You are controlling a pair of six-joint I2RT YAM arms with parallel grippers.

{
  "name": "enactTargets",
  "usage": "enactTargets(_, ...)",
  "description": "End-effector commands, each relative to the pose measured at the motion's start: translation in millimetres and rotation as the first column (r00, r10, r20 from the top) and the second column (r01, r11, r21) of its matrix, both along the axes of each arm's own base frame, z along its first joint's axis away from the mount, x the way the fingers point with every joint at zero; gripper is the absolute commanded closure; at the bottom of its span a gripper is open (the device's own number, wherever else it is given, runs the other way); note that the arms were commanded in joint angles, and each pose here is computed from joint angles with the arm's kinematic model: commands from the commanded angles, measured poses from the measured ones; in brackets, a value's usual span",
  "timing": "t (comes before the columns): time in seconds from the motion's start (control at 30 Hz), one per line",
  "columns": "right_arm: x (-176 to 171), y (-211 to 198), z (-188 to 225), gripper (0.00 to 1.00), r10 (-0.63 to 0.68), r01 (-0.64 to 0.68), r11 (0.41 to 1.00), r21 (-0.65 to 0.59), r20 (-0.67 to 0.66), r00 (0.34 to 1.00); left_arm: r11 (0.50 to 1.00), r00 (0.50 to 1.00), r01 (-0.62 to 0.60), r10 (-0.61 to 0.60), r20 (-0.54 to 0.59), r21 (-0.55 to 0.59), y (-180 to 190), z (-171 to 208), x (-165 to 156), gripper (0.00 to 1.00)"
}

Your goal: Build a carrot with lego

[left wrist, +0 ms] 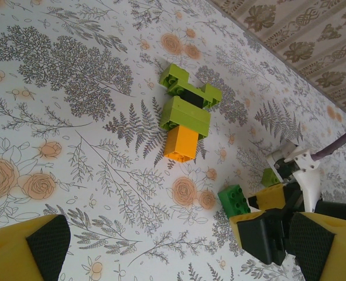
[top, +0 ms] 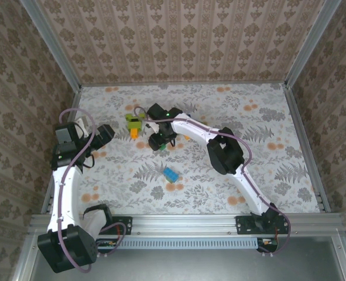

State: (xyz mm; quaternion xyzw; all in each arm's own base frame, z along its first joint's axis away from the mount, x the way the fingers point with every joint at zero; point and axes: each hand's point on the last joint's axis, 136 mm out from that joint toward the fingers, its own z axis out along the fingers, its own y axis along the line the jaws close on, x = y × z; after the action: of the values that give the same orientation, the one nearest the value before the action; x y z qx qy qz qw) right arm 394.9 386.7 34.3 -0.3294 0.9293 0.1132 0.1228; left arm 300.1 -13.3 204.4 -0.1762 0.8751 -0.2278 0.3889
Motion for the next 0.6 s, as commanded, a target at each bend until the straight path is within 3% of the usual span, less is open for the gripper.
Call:
enactTargets(0.0, -3, 2, -3, 0.36, 0.022, -0.022, 1.0, -0.003, -0.024, 0.999, 1.0, 1.0, 0.011, -0.011, -0.004, -0.002, -1, -4, 1, 0.0)
enactTargets(0.17, -4, 3, -8, 0.42, 0.023, -0.024, 1.0, -0.007, -0.036, 0.999, 1.0, 1.0, 0.011, -0.011, -0.002, -0.002, -1, -3, 1, 0.0)
enactTargets(0.37, -2, 2, -10, 0.58, 0.011, -0.011, 1.0, -0.008, -0.041, 0.999, 1.0, 1.0, 0.012, -0.012, -0.003, -0.003, -1, -3, 1, 0.0)
enactTargets(0.57, -2, 1, 13, 0.65, -0.002, 0.002, 1.0, 0.015, -0.008, 1.0, 1.0, 1.0, 0.013, -0.013, -0.001, -0.005, -2, -3, 1, 0.0)
